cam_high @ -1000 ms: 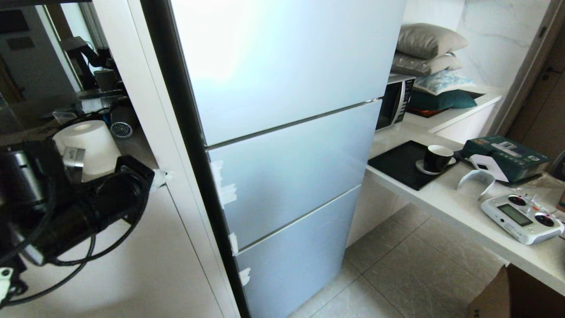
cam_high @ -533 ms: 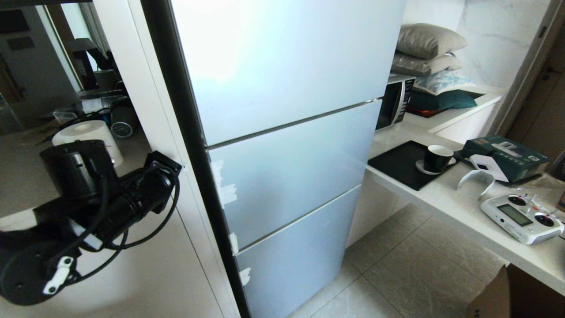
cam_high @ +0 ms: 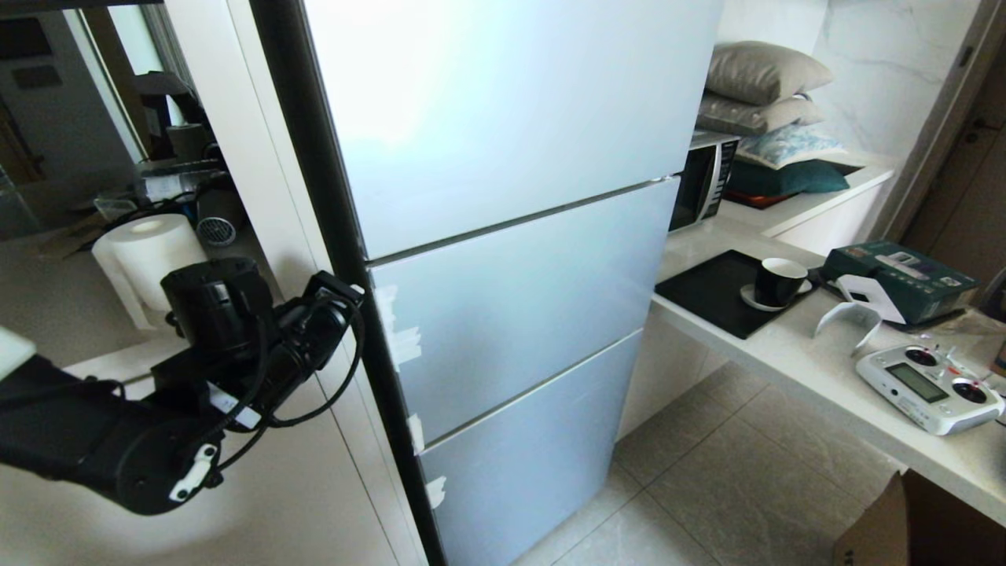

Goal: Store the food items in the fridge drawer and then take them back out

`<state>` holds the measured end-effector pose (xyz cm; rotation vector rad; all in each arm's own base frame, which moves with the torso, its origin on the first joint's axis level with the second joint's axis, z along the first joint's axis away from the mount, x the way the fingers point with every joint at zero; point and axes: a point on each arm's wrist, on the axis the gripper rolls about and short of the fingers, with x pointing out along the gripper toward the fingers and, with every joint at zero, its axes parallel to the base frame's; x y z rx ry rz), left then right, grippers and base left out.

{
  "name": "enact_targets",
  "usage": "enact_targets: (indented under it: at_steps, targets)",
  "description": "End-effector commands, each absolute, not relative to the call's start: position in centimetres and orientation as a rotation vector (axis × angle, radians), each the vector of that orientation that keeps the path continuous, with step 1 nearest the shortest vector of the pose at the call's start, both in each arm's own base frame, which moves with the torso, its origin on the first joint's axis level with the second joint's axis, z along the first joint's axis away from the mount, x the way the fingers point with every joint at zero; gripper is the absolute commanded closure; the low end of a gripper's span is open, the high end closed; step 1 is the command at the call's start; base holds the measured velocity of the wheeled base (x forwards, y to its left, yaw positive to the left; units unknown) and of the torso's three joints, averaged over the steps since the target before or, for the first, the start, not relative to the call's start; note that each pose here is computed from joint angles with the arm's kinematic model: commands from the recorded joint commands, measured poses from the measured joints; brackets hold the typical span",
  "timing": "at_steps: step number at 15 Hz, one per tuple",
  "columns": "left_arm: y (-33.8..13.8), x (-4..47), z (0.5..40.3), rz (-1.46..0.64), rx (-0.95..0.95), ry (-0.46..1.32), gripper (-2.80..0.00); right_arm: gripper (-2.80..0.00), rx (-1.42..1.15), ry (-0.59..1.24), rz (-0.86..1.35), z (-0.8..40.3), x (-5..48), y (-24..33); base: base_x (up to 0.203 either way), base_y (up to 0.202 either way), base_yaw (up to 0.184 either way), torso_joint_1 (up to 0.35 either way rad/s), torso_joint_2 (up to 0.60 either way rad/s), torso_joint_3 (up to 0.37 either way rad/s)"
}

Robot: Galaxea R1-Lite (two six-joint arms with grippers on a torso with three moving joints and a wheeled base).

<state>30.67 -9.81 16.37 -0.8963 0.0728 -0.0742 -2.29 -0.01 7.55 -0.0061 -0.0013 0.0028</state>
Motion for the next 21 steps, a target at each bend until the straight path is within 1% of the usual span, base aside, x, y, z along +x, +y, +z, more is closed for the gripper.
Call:
enact_targets:
  at_steps: [1,4,12,21]
  targets:
    - [-10.0,31.2,16.5,-0.074,-0.904,0.057,0.00,0.00,-0.006,-0.002,0.003,7.5,-2.3,0.0,0.000,0.000,0.000,0.000,0.00,0.000]
    - [-10.1,32.0,16.7,-0.052,-0.895,0.031,0.00,0.00,-0.006,-0.002,0.004,7.5,-2.3,0.0,0.000,0.000,0.000,0.000,0.00,0.000]
    - [-10.6,33.1,15.1,-0.039,-0.882,0.066,0.00,0.00,-0.007,-0.002,0.003,7.5,-2.3,0.0,0.000,0.000,0.000,0.000,0.00,0.000]
    - [-12.3,32.3,15.1,-0.126,-0.886,0.114,0.00,0.00,-0.006,-0.002,0.003,7.5,-2.3,0.0,0.000,0.000,0.000,0.000,0.00,0.000]
